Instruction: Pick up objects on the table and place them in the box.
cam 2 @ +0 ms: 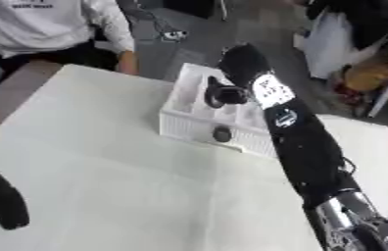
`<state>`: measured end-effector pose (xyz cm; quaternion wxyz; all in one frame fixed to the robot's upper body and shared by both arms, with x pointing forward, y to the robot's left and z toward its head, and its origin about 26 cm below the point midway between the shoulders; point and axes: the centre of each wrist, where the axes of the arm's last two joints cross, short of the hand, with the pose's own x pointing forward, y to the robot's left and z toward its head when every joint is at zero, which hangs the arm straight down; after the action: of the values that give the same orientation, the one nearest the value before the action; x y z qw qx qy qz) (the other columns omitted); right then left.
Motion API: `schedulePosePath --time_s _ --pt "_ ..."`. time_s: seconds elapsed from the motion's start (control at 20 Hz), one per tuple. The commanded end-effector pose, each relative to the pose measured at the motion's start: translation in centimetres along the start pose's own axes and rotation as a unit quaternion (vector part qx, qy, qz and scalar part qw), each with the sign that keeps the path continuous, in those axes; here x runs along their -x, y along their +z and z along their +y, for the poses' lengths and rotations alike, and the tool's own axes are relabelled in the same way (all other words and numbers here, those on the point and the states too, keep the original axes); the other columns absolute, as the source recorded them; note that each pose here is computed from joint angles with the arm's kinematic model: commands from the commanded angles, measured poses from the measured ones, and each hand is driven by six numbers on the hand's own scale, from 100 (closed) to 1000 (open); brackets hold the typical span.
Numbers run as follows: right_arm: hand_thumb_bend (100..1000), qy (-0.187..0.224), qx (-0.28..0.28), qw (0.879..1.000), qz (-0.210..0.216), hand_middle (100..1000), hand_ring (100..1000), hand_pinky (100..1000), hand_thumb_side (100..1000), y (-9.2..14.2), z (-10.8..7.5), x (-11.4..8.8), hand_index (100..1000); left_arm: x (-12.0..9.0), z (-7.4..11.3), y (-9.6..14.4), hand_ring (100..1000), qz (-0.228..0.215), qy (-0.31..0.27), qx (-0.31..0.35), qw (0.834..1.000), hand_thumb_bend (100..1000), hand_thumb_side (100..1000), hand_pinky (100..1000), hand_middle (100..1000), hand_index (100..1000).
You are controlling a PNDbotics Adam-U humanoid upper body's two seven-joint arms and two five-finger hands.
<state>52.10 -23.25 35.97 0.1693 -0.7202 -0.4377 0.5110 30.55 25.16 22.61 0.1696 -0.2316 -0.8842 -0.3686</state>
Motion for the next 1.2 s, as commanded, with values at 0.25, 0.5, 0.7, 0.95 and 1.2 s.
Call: schedulePosePath --time_s 0.25,0.5,0.7,0.95,1.2 --pt "100 0.027 -0.005 0.995 0.092 611 690 603 895 -0.1 -2.0 4.5 550 -0.6 0.4 -0.4 557 0.002 -0.015 0.020 1.000 481 714 560 764 848" --pt "385 0.035 -0.057 0.993 0.100 750 848 851 909 0.0 -2.0 4.9 667 -0.6 0.3 -0.3 557 0.004 -0.014 0.020 1.000 481 715 560 764 848" --pt "572 0.044 -0.071 0.991 0.103 806 920 972 898 0.0 -2.6 5.5 735 -0.5 0.2 -0.1 557 0.006 -0.012 0.019 1.000 481 714 560 764 848" --pt "703 0.072 -0.104 0.988 0.087 851 996 1000 998 -0.1 -2.9 5.7 790 -0.5 0.2 -0.1 557 0.007 -0.010 0.019 1.000 482 713 562 764 848" --pt "692 0.135 -0.047 0.986 0.091 838 1000 1000 1000 -0.4 -5.1 6.3 768 -0.5 0.2 -0.1 557 0.007 -0.008 0.019 1.000 482 713 561 764 848"
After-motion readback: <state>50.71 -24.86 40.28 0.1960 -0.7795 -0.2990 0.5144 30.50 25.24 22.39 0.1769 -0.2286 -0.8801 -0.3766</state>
